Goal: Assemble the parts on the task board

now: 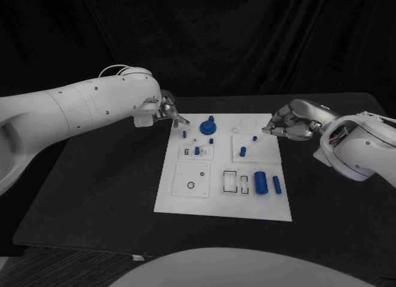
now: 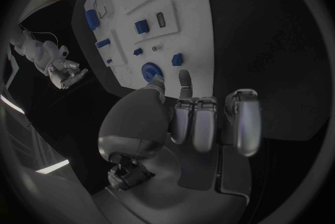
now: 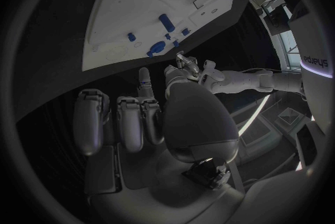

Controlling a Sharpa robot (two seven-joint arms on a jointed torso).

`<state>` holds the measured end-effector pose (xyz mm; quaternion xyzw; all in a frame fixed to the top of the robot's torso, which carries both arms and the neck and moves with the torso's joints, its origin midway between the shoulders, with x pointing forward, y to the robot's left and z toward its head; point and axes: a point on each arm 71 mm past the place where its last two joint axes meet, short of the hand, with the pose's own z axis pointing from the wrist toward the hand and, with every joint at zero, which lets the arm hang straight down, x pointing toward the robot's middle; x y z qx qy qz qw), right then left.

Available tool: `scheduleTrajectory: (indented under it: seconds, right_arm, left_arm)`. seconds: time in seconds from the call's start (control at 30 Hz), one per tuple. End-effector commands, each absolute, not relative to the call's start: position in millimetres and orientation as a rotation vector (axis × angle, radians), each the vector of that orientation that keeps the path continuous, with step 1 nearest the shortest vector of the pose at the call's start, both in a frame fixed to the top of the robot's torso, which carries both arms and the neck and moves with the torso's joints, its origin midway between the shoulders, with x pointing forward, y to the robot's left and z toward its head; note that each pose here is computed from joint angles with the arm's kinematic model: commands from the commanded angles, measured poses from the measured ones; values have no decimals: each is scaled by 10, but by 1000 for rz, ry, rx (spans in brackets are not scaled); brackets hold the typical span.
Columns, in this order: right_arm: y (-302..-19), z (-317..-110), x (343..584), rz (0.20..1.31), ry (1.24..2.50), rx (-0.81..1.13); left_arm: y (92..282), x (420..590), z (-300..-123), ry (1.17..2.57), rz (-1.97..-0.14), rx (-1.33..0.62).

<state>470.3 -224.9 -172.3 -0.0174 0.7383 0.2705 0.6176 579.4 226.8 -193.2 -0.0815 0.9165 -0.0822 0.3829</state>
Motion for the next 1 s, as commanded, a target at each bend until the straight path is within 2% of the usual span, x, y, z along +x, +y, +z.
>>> scheduleTrajectory:
  seconds: [0.03, 1.0]
  right_arm:
    - [-2248, -1720, 4702, 631, 1686, -32]
    - [-2269, -1742, 4732, 615, 1701, -28]
  left_arm:
    - [2249, 5803, -1958, 2338, -225, -187]
    - [2160, 5777, -2120, 2404, -187, -171]
